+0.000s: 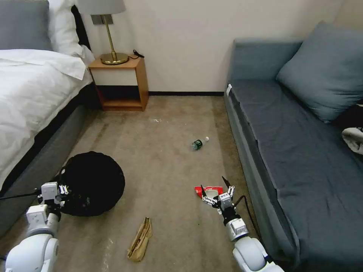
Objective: Pick up the trash bin, then pick up the garbage on the floor and place it into the trash bin.
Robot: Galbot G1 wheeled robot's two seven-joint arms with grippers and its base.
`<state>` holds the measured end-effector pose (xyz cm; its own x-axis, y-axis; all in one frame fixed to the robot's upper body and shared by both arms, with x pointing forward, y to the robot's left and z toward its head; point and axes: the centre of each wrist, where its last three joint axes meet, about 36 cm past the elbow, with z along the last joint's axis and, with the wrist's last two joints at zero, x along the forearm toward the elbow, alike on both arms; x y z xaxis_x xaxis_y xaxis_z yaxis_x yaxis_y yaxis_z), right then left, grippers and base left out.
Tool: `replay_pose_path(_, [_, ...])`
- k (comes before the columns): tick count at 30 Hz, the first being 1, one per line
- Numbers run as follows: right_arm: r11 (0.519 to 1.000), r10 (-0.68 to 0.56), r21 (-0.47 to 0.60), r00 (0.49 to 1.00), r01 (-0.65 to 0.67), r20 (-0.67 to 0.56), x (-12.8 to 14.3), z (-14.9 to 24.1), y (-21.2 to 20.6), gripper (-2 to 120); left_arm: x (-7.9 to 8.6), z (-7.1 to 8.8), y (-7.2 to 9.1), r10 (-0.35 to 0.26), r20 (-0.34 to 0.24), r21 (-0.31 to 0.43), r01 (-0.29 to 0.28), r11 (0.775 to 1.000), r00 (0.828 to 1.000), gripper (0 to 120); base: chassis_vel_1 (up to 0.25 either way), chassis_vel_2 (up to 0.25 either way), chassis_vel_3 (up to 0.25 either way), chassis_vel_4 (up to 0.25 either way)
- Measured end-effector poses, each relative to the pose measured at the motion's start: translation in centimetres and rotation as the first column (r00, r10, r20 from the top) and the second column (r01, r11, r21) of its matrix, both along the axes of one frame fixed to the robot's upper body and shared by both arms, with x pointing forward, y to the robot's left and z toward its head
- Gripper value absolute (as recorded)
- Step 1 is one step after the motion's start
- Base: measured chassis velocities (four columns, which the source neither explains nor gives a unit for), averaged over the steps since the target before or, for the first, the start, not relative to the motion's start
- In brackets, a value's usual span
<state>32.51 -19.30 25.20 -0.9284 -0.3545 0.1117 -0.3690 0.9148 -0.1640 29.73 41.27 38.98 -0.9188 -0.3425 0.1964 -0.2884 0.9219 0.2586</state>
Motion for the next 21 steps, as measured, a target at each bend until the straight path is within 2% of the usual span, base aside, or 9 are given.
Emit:
replay_pose_path(8, [0.986,0.168,0.013,0.977,-0.168,-0.129,-0.7,3.2,0.9,100,0.0,0.0,0.0,0.003,0.003,0.001,-0.003,1.0,1.0,6,0.0,0.0,0.0,0.0])
replay_pose_path(12, [0.962,0.273,0.078,0.918,-0.262,-0.286,-0.4,5.6,4.1,100,-0.2,0.2,-0.4,0.003,0.011,0.001,-0.003,1.0,1.0,6,0.0,0.0,0.0,0.0])
replay_pose_path(13, [0.962,0.273,0.078,0.918,-0.262,-0.286,-0.4,5.6,4.1,100,-0.2,0.2,-0.4,0.003,0.011,0.001,-0.003,1.0,1.0,6,0.0,0.0,0.0,0.0])
replay_pose_path(15, [0.953,0.303,0.118,0.885,-0.279,-0.353,0.4,6.3,6.5,100,-0.4,0.3,-0.5,0.007,0.011,0.005,-0.007,1.0,1.0,6,0.0,0.0,0.0,0.0])
replay_pose_path(19, [0.95,0.311,0.136,0.835,-0.281,-0.454,1.9,6.7,9.7,100,-0.9,0.4,-0.7,0.013,0.011,0.009,-0.013,1.0,1.0,6,0.0,0.0,0.0,0.0])
replay_pose_path(21, [0.959,0.277,0.1,0.799,-0.265,-0.533,3.0,6.8,11.5,100,-1.0,0.4,-0.9,0.015,0.012,0.009,-0.015,1.0,1.0,6,0.0,0.0,0.0,0.0])
